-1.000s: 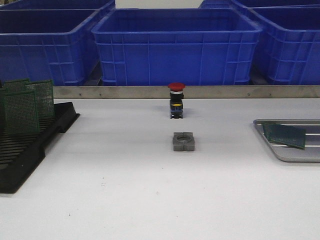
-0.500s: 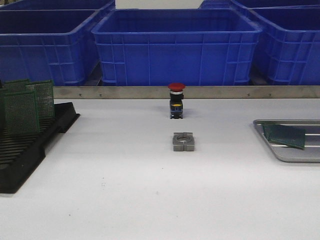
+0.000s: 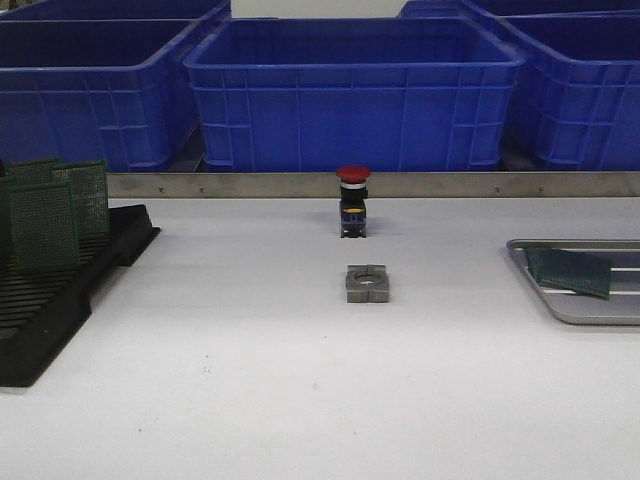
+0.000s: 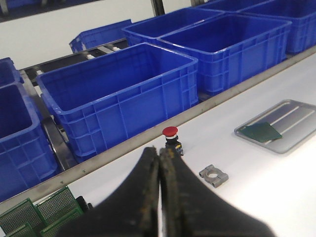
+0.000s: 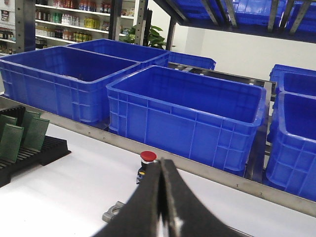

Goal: Place circuit board on tray

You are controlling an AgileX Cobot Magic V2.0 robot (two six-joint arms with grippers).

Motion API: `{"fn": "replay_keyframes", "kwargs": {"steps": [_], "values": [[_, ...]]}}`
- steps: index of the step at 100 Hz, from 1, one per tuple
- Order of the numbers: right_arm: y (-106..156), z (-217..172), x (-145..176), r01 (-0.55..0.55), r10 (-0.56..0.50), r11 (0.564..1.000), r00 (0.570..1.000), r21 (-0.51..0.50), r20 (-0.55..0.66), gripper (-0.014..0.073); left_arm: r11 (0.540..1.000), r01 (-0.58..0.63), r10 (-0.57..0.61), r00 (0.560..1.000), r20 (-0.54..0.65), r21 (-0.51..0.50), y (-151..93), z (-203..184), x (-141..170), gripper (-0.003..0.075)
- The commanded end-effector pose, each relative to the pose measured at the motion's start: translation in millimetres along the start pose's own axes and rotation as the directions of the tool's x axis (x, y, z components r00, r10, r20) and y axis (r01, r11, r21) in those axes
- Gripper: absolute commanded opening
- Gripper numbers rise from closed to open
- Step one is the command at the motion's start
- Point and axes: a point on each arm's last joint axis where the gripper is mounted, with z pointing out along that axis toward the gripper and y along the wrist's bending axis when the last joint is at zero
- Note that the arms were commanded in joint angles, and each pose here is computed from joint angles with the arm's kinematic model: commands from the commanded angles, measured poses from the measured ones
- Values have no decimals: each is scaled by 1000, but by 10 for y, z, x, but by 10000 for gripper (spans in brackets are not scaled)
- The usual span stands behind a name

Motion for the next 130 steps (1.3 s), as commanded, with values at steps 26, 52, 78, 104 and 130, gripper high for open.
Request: {"fn": "replay_keyframes", "kwargs": {"steps": [26, 52, 78, 104, 130], "values": [[-17, -1, -88, -19, 18, 1000, 999, 12, 30, -113, 996, 54, -48, 995, 91, -64, 5, -118, 2, -20], [-16, -1, -88, -19, 18, 1000, 999, 11, 30, -113, 996, 54, -48, 995, 91, -64, 5, -118, 2, -20], [-15, -1, -88, -19, 18, 1000, 999, 10, 29, -113, 996, 56, -51, 995, 87, -65, 5, -114, 18, -20], [-15, -1, -88, -19, 18, 1000, 999, 10, 29, -113, 958, -29, 48, 997, 60, -286, 192, -117, 134, -20], [-15, -1, -88, -19, 18, 1000, 999, 10, 29, -113, 921, 144, -91, 983, 158, -361, 235, -95, 437, -20]]}}
